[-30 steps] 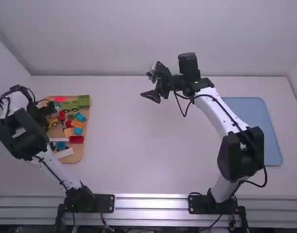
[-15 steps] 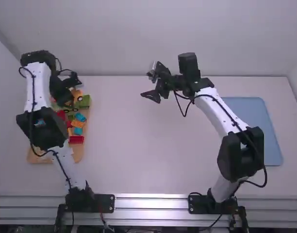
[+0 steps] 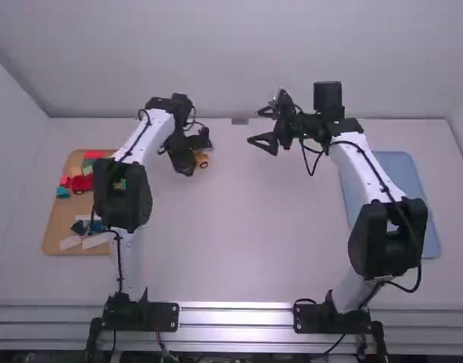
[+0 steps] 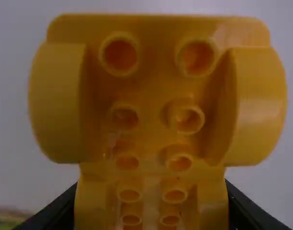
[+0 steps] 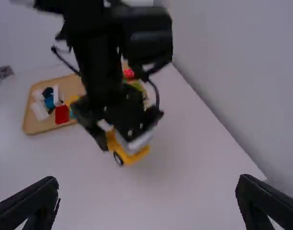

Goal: Assemble lego blocks to make yellow taxi

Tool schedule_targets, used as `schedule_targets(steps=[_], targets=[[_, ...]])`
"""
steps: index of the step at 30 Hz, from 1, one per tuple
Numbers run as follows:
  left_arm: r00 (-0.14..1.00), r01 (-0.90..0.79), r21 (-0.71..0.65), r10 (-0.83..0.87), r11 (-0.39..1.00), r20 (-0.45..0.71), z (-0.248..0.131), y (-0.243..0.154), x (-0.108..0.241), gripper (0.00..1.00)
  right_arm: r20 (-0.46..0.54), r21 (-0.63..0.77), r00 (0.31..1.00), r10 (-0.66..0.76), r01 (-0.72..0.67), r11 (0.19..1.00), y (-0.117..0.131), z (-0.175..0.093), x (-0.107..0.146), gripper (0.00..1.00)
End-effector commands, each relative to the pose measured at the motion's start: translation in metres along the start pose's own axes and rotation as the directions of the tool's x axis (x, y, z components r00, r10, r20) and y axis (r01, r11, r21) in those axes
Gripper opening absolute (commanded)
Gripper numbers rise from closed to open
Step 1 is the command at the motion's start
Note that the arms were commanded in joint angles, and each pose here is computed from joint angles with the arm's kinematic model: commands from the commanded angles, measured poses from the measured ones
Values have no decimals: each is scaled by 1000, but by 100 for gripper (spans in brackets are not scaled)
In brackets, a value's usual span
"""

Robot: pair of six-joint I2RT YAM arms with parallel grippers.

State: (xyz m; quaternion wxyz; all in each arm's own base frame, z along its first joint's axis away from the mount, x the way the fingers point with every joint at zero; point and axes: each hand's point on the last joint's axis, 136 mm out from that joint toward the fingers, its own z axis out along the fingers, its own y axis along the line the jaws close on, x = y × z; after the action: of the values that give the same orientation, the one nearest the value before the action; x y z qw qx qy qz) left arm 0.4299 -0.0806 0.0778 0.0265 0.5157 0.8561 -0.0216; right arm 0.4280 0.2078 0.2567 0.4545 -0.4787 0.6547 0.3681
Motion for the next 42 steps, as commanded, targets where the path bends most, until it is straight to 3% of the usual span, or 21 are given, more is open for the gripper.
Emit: schedule_targets(steps=[1,5,8,16,23,29,35,37,39,41,42], targets=[[998,-10,-6,10,1000,-61,17,-25,-11,2,52,10,997,-51,50,999,6,-24,-32,99],[980,-189,69,193,979,-41,40,-79,-41,2,41,23,999,-14,13,1000,11,-38,-33,99],[963,-265,104,268,959,-22,57,-116,-58,2,16,11,996,-83,83,997,28,-49,-33,99],[951,-301,107,307,948,-46,79,-153,-69,2,-37,-46,980,-195,194,980,73,-62,-34,99],[932,-335,-5,331,942,-148,100,-161,-66,2,-45,-52,979,-198,196,979,77,-58,-35,99],[926,-350,5,347,937,-149,104,-173,-67,2,-40,-52,979,-198,196,979,77,-59,-36,99],[939,-324,-25,318,946,-127,85,-172,-71,2,-42,-50,979,-200,197,979,76,-59,-35,99],[941,-323,-32,317,946,-114,79,-172,-72,7,-41,-51,979,-202,200,979,76,-58,-36,99],[940,-329,-35,323,944,-111,76,-172,-73,19,-38,-51,978,-204,202,978,76,-59,-36,99],[936,-337,-26,332,941,-118,77,-173,-70,21,-39,-45,978,-203,201,979,75,-60,-36,99],[931,-348,-21,344,937,-120,78,-174,-69,31,-38,-45,979,-202,201,979,75,-60,-36,99]])
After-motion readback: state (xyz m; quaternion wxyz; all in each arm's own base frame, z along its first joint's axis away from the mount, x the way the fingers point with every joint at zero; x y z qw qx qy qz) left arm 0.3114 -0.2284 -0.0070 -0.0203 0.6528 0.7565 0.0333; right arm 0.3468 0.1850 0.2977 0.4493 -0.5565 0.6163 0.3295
